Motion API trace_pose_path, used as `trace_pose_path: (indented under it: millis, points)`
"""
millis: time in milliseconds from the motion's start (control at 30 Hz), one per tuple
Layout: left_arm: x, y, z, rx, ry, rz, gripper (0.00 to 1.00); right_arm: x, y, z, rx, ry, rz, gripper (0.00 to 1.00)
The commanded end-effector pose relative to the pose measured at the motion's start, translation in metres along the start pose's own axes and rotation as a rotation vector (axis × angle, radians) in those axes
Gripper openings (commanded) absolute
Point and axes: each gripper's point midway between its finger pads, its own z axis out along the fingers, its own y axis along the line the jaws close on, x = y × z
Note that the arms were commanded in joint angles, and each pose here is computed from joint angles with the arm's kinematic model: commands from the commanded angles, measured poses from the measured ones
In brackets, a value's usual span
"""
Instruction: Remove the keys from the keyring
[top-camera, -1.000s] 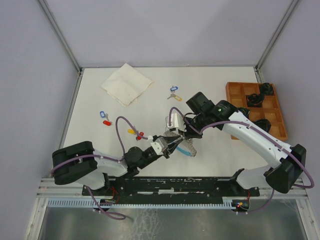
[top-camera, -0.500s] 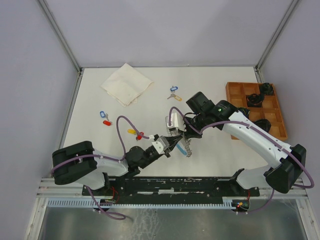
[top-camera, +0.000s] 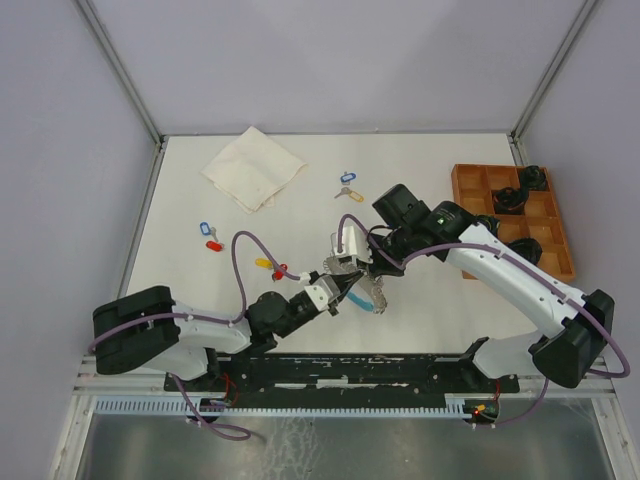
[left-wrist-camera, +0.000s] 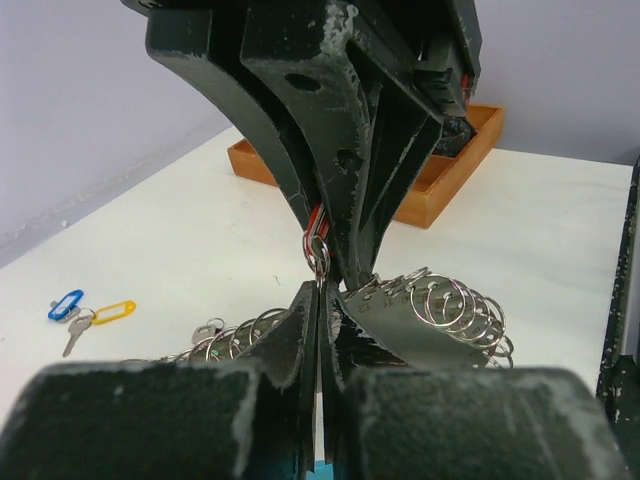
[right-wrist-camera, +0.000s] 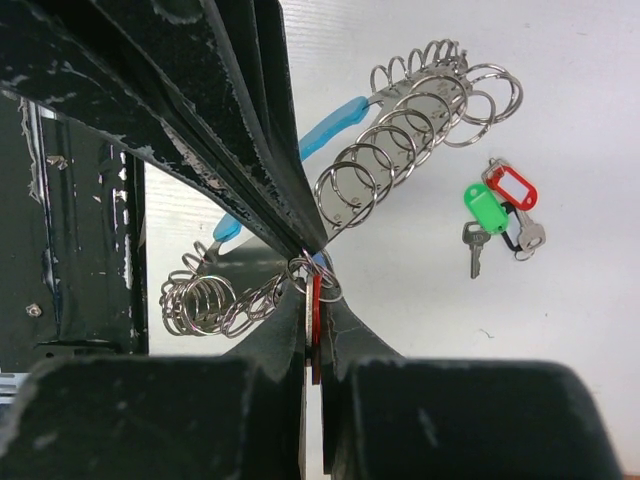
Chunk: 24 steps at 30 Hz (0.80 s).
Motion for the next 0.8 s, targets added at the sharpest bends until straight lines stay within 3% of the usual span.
trace_pose_path:
  millis: [0, 333, 767]
  points:
    - [0.001, 0.006, -0.003, -0.004, 0.026, 0.078, 0.03, -0.017, -0.008, -0.020, 0.080, -0.055, -0.057, 0.01]
    - [-0.007, 0.002, -0.013, 0.043, -0.005, 0.049, 0.03, -0.004, -0.018, -0.021, 0.148, 0.000, -0.074, 0.01]
    - [-0.010, 0.008, -0.020, 0.027, -0.064, -0.054, 0.03, -0.018, 0.007, -0.010, -0.021, -0.082, -0.074, 0.01]
